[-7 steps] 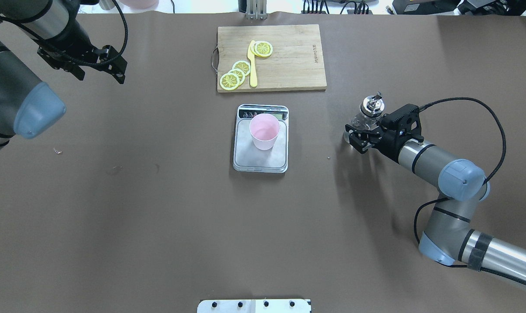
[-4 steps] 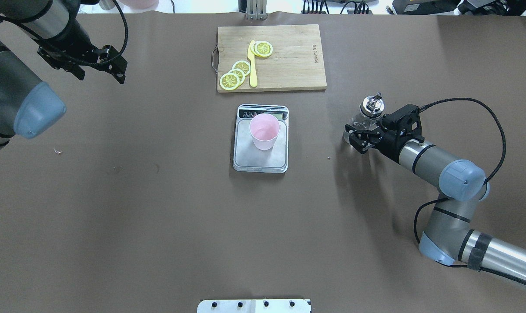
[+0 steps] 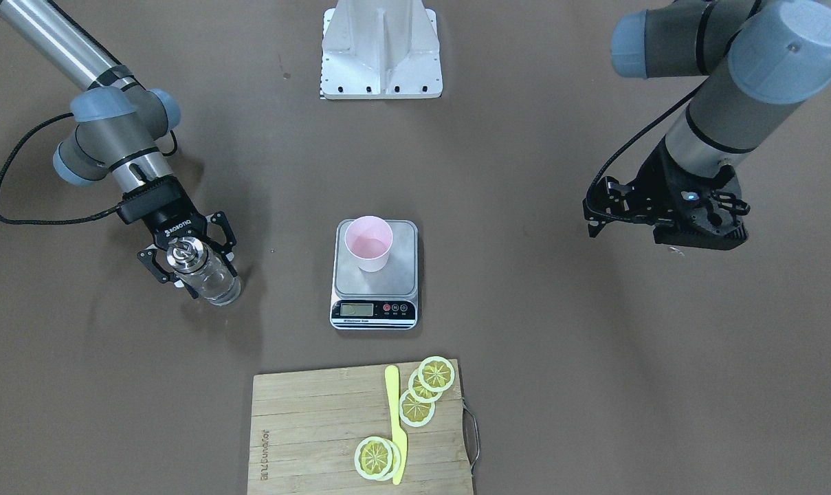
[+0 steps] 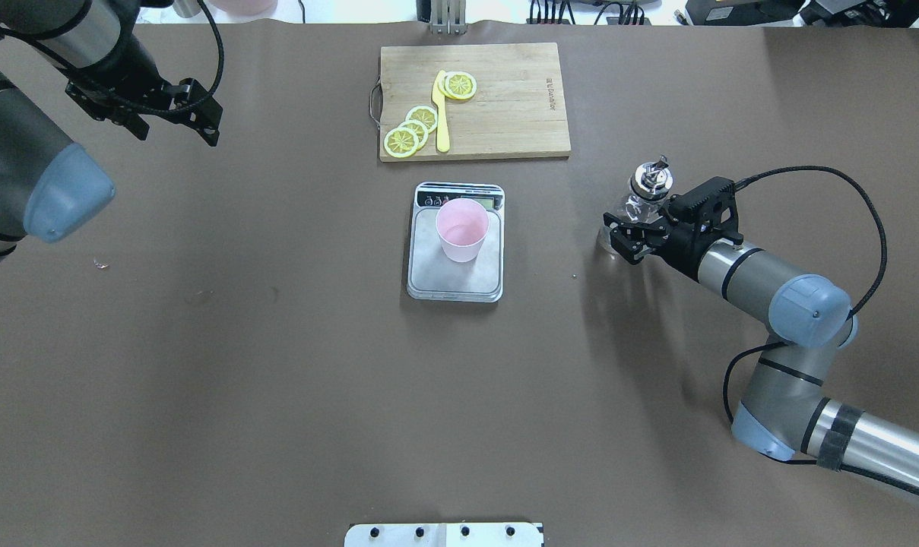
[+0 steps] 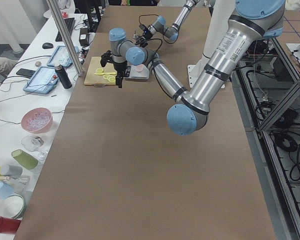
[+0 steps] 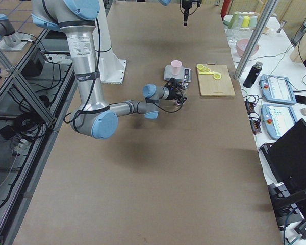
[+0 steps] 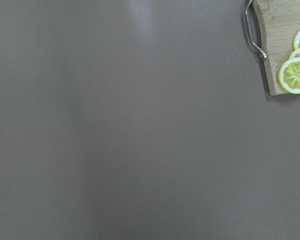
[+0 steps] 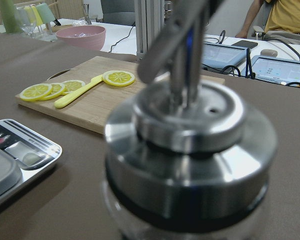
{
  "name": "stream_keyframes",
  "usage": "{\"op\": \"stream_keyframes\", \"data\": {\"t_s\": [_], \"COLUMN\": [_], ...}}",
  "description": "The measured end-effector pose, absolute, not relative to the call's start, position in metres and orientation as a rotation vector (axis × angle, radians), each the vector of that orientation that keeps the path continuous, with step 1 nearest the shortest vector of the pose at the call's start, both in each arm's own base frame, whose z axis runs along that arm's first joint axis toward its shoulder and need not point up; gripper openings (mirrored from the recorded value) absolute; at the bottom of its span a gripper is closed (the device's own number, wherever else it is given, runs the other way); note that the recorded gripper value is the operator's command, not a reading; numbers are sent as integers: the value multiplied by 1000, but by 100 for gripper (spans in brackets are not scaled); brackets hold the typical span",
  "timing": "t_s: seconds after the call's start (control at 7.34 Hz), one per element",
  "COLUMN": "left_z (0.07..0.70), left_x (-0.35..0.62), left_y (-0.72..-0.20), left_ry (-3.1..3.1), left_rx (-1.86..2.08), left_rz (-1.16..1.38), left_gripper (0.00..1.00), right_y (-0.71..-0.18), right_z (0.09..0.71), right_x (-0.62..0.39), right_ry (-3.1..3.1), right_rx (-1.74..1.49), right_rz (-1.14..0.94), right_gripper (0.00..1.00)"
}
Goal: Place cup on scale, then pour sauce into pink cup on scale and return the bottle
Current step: 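Lift the sauce bottle with the right gripper toward the scale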
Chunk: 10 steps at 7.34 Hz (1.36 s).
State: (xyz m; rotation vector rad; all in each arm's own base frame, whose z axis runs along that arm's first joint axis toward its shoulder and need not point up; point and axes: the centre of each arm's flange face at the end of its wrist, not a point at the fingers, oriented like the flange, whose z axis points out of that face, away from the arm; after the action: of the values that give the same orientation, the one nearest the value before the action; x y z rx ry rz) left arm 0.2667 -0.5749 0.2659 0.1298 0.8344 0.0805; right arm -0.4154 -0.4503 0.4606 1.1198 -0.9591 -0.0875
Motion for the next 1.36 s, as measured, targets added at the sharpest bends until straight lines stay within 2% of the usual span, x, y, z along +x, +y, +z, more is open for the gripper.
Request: {"op": "stream_keyframes", "data": {"t_s": [0.14,0.27,0.41,0.82,1.36], "left_z": [266,266,266,267,268], "left_x": [266,266,266,266,266], "left_y": [-575,-575,-575,-575,-575], "left_ry": [834,834,834,833,833], "left_rx": [130,130,130,129,128], "left_rz": [80,80,79,79,79], "left_gripper": [98,97,97,97,97], "right_y": [-453,-454,-454,-461,-455], "right_z": [450,435,424,414,355], "right_x": [-412,-407,-403,-394,-366], "right_ry": [-952,-943,-937,-865,-591], "right_rx": [1110,1096,1086,1074,1031], "right_rz": [-98,-109,-116,-152,-336], "right_gripper": [27,9,0,0,0]}}
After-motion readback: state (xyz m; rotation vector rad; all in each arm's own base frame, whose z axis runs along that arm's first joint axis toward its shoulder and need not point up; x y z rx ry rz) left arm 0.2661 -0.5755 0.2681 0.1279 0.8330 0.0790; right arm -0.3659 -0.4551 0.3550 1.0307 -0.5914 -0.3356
